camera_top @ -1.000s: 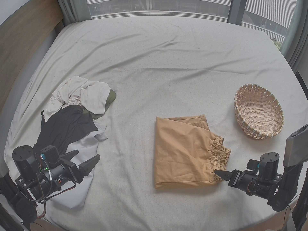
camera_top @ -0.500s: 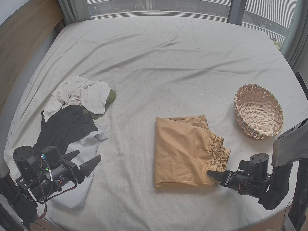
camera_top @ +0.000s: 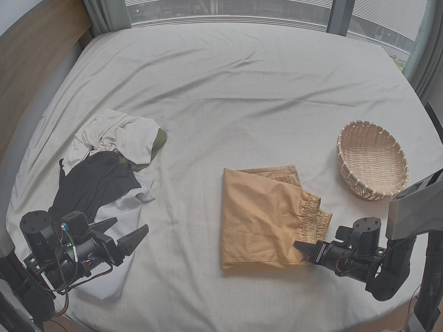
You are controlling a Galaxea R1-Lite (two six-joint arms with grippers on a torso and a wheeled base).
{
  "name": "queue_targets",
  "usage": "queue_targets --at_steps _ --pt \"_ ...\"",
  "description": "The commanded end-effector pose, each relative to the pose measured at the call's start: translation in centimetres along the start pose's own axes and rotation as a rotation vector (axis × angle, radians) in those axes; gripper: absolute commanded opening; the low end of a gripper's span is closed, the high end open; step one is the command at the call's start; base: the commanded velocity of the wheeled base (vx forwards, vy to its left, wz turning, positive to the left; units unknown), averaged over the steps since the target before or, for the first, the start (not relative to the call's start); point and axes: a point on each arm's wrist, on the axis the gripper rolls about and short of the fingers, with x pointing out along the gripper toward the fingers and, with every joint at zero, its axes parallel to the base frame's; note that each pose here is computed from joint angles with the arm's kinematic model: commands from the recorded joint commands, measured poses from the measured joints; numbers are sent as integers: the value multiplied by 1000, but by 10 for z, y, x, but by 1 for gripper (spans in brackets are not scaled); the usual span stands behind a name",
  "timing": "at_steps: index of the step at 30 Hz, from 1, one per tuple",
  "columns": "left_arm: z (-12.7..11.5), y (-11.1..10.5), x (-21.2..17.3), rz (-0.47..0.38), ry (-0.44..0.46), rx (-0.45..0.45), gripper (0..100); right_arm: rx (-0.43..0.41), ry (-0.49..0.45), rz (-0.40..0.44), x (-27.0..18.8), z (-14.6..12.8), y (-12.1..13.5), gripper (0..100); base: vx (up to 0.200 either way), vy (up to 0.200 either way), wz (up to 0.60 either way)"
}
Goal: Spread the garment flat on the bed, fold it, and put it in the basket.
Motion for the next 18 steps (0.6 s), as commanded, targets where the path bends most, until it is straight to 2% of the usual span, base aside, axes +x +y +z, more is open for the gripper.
queue_targets --at_steps 1,5,12,13,14,18 --pt "-4 0 -3 3 20 -6 100 -6 -22 32 -4 5 8 0 0 0 0" --pt "-4 0 -3 2 20 -6 100 -26 -47 97 -13 10 24 0 0 0 0" --pt "-3 0 -3 2 15 -5 100 -77 -103 285 -41 17 69 0 0 0 0" --pt "-3 0 -3 2 15 -5 100 -80 -105 290 -42 17 71 0 0 0 0" --pt "-3 0 -3 1 14 -5 100 -91 -119 334 -48 19 80 0 0 0 0" --pt "-3 0 -3 0 13 -5 100 -105 -153 390 -54 25 91 0 0 0 0"
